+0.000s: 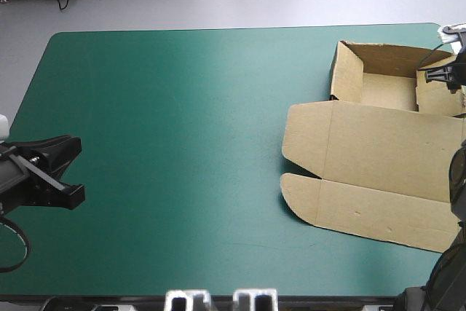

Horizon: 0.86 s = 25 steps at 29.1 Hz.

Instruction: Fold the box

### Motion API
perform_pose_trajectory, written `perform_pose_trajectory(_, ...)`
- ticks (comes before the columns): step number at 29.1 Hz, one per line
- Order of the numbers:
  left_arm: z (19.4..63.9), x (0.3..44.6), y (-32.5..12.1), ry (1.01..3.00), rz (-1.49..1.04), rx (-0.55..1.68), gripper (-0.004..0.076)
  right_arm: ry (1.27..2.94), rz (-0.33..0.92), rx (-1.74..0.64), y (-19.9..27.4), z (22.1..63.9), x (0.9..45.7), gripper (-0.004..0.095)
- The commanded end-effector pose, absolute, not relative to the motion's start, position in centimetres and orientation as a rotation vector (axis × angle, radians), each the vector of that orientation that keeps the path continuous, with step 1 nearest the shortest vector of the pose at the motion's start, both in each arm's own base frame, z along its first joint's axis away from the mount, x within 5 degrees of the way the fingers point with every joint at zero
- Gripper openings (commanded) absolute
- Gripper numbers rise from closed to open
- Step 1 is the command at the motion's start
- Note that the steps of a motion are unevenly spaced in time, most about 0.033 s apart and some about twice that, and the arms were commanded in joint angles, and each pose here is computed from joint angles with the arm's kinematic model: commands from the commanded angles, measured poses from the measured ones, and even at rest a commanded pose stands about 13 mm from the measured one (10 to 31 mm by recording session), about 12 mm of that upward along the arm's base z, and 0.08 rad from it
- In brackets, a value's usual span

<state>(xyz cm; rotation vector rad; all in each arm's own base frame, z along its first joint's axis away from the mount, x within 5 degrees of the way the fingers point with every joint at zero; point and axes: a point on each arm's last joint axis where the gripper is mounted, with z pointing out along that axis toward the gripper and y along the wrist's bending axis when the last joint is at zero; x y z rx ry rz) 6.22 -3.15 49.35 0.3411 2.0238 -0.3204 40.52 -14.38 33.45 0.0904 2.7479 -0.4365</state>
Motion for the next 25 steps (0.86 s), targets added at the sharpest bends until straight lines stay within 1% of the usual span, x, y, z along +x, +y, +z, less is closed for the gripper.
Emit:
perform_pose_trajectory(1,49.5,6.2,-3.3,2.051,-0.334,0.350,0.0078,2.615,-0.477,0.143,-13.9,38.9,37.8,0.0427)
perform_pose_trajectory(2,49.5,6.2,-3.3,2.046,-0.332,0.351,0.0078,2.598,-0.475,0.151,-13.7,39.6,37.4,0.0426)
perform_pose_trajectory(5,49.5,6.3,-3.2,2.039,-0.321,0.362,0.0078,2.523,-0.417,0.154,-12.7,42.2,35.6,0.0424)
perform_pose_trajectory(8,49.5,6.3,-3.1,2.033,-0.267,0.404,0.0078,2.438,-0.292,0.150,-11.1,44.9,33.7,0.0385)
perform_pose_trajectory(9,49.5,6.3,-3.0,2.029,-0.240,0.422,0.0078,2.401,-0.216,0.144,-10.3,45.9,32.9,0.0352)
perform_pose_trajectory(11,49.5,6.4,-2.6,2.026,-0.189,0.421,0.0069,2.334,-0.050,0.116,-8.5,47.5,31.6,0.0245)
perform_pose_trajectory(12,49.5,6.5,-2.5,2.027,-0.164,0.415,0.0055,2.298,0.033,0.052,-7.0,48.4,30.5,0.0144)
perform_pose_trajectory(14,49.4,6.3,-2.1,2.030,-0.122,0.406,0.0021,2.273,0.089,-0.048,-5.1,49.0,28.7,0.0002)
perform_pose_trajectory(15,49.3,6.2,-2.0,2.029,-0.103,0.401,-0.0001,2.277,0.091,-0.091,-4.0,49.0,27.3,-0.0013)
perform_pose_trajectory(16,49.2,6.1,-1.9,2.026,-0.092,0.398,-0.0010,2.284,0.076,-0.125,-3.3,48.8,26.2,-0.0003)
perform_pose_trajectory(20,47.9,5.5,-1.6,2.008,-0.065,0.384,-0.0011,2.364,-0.029,-0.201,-1.6,46.2,21.0,-0.0002)
perform_pose_trajectory(23,45.9,5.0,-1.4,2.014,-0.056,0.380,-0.0011,2.432,-0.028,-0.204,-1.2,42.9,17.7,-0.0005)
perform_pose_trajectory(25,44.2,4.8,-1.4,2.029,-0.059,0.375,-0.0011,2.442,-0.017,-0.200,-0.9,41.1,15.7,-0.0005)
